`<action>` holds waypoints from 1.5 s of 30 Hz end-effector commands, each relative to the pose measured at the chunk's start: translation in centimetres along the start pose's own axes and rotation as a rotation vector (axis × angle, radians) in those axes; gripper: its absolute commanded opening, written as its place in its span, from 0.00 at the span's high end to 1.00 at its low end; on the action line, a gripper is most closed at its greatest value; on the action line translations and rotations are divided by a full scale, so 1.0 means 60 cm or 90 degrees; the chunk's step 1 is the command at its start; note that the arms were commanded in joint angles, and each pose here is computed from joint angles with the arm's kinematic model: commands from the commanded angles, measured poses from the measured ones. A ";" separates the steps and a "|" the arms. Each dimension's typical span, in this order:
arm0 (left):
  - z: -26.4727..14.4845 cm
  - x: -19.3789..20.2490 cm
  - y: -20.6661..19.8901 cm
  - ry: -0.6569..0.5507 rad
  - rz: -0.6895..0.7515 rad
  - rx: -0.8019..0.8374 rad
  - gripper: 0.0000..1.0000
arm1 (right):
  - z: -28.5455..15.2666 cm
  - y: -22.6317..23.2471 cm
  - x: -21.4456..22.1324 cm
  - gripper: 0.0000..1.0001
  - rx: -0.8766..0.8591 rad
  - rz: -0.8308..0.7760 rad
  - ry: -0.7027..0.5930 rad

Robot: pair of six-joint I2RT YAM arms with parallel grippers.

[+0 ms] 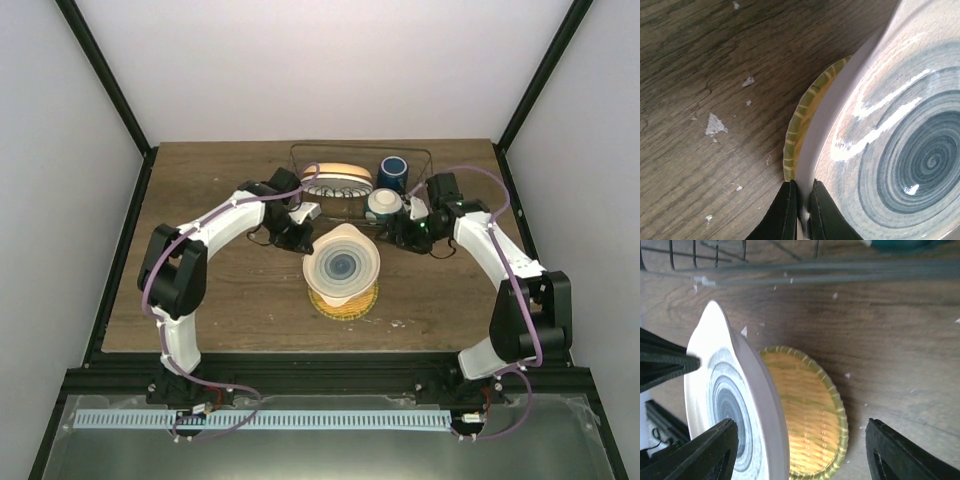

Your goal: Load the mixed dishes into the dish rack

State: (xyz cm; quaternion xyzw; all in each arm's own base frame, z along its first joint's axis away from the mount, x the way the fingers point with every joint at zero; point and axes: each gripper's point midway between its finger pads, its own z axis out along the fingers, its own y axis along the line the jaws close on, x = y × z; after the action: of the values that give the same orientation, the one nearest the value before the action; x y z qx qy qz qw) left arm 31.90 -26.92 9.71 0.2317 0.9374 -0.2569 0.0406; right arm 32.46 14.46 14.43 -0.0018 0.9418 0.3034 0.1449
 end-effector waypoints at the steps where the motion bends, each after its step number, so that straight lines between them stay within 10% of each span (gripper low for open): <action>1: -0.046 -0.031 -0.058 -0.056 0.016 0.071 1.00 | -0.002 0.032 0.028 0.28 -0.088 0.007 0.036; 18: -0.094 -0.079 -0.100 -0.124 0.021 0.092 1.00 | 0.056 0.080 0.062 0.30 -0.209 -0.003 0.111; 26: -0.088 -0.081 -0.109 -0.122 0.024 0.098 1.00 | 0.067 0.120 0.046 0.93 -0.238 -0.039 0.121; 30: -0.086 -0.078 -0.102 -0.119 0.023 0.083 0.99 | 0.052 0.124 0.034 0.99 -0.213 -0.060 0.104; 45: -0.107 0.013 -0.007 -0.062 -0.080 -0.048 0.14 | -0.022 0.145 -0.005 0.99 -0.055 -0.280 0.071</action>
State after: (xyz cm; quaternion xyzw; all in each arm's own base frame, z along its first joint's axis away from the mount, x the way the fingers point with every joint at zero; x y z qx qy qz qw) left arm 31.59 -26.88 14.58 0.1925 0.9407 -0.2684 0.0775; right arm 31.44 20.41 17.61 -0.1511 0.9181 0.3490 0.1120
